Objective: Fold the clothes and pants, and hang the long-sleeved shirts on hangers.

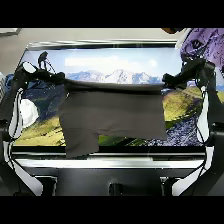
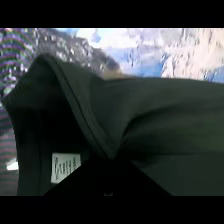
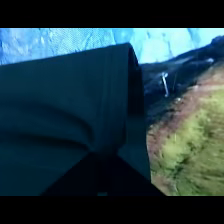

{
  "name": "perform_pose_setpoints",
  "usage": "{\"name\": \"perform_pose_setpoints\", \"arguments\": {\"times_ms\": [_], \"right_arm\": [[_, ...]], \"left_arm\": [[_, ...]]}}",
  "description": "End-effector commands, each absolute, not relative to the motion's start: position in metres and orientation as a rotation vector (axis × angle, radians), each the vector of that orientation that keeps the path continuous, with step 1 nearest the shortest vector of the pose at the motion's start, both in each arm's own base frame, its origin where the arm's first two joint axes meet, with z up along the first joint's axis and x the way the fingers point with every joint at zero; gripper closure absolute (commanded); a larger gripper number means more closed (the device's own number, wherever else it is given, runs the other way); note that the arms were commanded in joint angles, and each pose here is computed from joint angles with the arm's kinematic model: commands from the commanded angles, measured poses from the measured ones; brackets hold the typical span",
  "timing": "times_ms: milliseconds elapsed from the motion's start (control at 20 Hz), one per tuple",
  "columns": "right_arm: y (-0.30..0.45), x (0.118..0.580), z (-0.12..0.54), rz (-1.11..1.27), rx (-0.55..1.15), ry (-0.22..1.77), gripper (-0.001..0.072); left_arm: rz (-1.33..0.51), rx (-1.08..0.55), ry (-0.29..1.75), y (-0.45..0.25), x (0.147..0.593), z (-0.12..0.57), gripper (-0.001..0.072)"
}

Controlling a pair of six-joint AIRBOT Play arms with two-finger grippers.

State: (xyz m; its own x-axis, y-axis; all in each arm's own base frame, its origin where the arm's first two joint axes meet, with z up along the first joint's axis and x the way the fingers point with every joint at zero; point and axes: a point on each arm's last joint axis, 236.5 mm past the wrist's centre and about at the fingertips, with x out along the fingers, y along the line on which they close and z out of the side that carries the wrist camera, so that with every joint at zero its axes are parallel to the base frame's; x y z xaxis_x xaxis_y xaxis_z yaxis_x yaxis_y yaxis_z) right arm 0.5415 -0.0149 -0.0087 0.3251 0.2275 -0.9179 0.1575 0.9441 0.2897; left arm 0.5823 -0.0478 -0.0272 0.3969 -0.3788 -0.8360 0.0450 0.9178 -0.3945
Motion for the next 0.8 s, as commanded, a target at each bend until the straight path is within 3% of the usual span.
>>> {"name": "perform_pose_setpoints", "arguments": {"times_ms": [0,500,600,650,700,750], "right_arm": [[-0.014,0.503,-0.027,0.048,0.339,1.43,0.0675],[-0.008,0.479,-0.071,0.031,0.389,1.604,0.0673],[-0.004,0.473,-0.076,0.044,0.405,1.641,0.0616],[-0.004,0.47,-0.077,0.045,0.404,1.658,0.0609],[-0.004,0.469,-0.078,0.045,0.402,1.662,0.0519],[-0.005,0.467,-0.077,0.042,0.398,1.668,0.0354]], "left_arm": [[-0.295,-0.292,1.344,-0.041,0.537,-0.049,0.069],[-0.329,-0.31,1.528,-0.047,0.504,-0.089,0.0689],[-0.33,-0.314,1.538,-0.048,0.503,-0.094,0.0686],[-0.329,-0.315,1.54,-0.048,0.503,-0.096,0.0647],[-0.326,-0.318,1.538,-0.048,0.504,-0.096,0.0537],[-0.313,-0.329,1.536,-0.048,0.505,-0.094,0.034]]}}
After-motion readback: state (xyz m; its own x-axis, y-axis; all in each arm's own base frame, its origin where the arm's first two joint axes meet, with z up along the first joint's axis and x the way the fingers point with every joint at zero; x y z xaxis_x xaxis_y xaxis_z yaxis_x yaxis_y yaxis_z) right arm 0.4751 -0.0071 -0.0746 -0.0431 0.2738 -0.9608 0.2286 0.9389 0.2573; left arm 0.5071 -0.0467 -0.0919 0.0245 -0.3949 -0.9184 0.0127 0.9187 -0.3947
